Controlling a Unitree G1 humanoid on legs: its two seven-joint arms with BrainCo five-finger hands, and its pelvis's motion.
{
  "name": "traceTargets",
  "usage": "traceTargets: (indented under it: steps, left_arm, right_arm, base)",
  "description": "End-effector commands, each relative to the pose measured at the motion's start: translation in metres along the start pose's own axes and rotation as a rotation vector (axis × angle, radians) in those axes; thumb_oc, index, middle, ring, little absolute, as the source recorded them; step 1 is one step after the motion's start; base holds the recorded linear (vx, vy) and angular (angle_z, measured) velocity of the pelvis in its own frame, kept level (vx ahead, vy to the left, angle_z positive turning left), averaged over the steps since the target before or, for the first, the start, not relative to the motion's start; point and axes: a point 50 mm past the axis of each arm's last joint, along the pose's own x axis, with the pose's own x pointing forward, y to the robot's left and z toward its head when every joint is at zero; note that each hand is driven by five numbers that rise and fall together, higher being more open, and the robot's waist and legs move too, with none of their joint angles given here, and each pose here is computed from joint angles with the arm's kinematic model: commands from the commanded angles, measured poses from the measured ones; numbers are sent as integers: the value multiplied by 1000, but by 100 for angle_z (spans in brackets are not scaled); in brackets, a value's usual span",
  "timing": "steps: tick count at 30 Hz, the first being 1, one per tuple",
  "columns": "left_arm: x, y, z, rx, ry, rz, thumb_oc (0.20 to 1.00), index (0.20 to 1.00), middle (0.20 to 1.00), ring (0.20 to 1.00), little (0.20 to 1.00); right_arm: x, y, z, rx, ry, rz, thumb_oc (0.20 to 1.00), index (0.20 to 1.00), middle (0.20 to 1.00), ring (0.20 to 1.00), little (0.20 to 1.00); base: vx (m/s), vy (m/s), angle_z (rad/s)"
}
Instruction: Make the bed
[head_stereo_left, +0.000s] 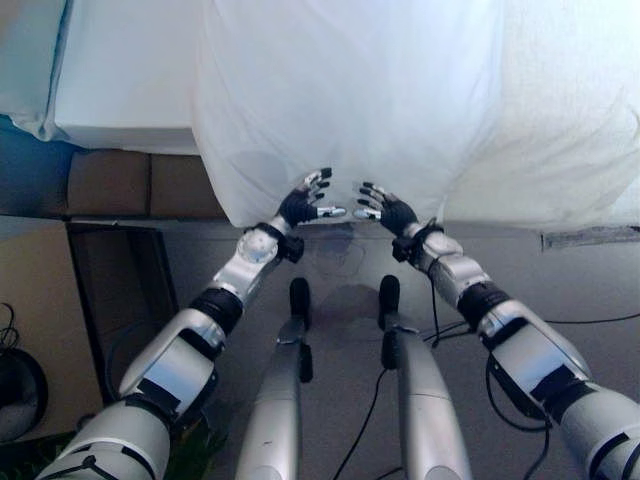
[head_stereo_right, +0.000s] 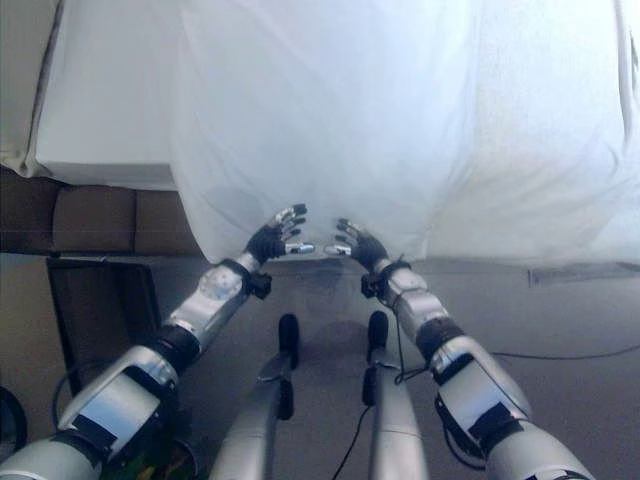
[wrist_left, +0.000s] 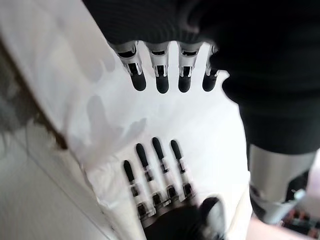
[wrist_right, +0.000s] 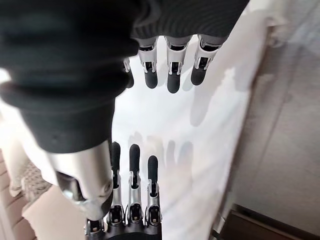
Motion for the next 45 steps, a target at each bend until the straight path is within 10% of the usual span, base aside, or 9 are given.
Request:
traceTargets:
  steps: [1, 16, 26, 39, 45]
  left_arm:
    - [6, 26, 25, 30, -94, 61, 1000, 1000, 1000, 1000, 1000]
    - [6, 112, 79, 75, -134, 455, 1000, 1000, 1000, 1000, 1000]
    - [-24, 161, 78, 25, -92, 821, 1000, 1000, 1000, 1000, 1000]
    - [-77, 161, -21, -145, 220, 1078, 1000, 1000, 1000, 1000, 1000]
    - [-94, 99, -95, -224, 417, 930, 1000, 1000, 1000, 1000, 1000]
  right_arm:
    - [4, -8, 32, 28, -110, -16, 1000, 1000, 1000, 1000, 1000]
    - [13, -36, 109, 86, -233, -151, 1000, 1000, 1000, 1000, 1000]
    - [-14, -97, 122, 188, -212, -577, 1000, 1000, 1000, 1000, 1000]
    - [-77, -161, 38, 375, -64, -951, 1000, 1000, 1000, 1000, 1000]
    - [-128, -157, -75, 506, 169, -1036, 1000, 1000, 1000, 1000, 1000]
  base:
    - [0, 0, 0]
    - [-8, 8, -3]
    - [-1, -5, 0]
    - [2, -45, 5]
    - [74, -49, 9]
